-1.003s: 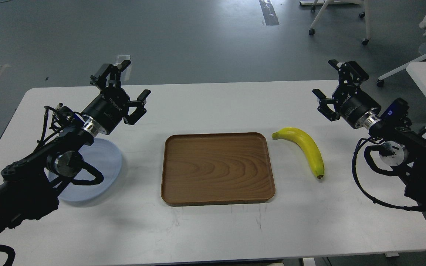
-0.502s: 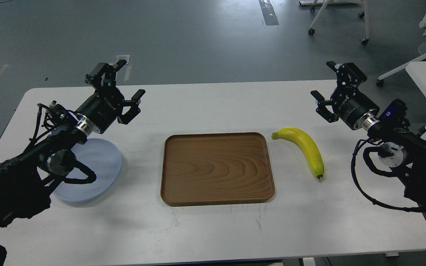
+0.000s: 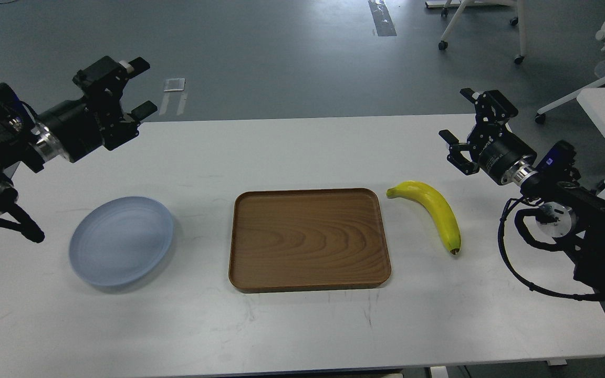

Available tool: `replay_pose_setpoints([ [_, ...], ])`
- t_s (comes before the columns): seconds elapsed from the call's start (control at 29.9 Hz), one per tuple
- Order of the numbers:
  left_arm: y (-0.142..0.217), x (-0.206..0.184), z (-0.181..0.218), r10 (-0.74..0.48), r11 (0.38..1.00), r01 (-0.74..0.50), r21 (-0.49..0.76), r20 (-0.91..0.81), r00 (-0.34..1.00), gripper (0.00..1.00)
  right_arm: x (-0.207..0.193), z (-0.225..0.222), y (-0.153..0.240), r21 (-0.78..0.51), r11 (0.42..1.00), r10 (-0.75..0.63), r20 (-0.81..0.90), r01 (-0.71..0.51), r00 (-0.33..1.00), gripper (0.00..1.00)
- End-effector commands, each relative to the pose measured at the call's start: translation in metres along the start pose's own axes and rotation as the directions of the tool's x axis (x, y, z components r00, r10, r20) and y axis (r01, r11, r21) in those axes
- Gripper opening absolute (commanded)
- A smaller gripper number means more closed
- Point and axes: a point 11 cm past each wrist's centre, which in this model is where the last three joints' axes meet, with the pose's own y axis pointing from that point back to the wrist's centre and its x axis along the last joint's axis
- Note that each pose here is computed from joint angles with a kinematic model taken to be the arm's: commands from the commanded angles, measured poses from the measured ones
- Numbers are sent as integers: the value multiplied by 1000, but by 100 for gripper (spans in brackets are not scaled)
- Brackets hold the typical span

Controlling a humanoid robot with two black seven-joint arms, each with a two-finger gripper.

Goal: Place banana on plate with both arms
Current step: 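Move the left gripper outward and down toward the light blue plate's rim, then grasp the rim of the light blue plate with the left gripper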

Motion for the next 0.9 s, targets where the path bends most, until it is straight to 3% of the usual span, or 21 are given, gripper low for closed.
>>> replay_pose_setpoints([
  [0.0,16,-10,-4,-165,979,126,159,265,950,100,0,0,0,-1,1000,0,-1,0,1000,100],
  [0.13,39,-16,-33,-349,907,184,378,436,830,100,-1,0,0,-1,1000,-2,0,2,1000,100],
  [0.3,80,-13,-80,-497,806,130,578,541,678,100,-1,2,0,-3,1000,-4,3,4,1000,100],
  [0.5,111,-5,-123,-522,738,61,672,513,681,99,-11,7,-5,-4,1000,-22,17,22,1000,100],
  [0.87,148,-4,-155,-490,688,7,726,457,742,94,-10,9,-4,-7,1000,-17,17,18,1000,100],
])
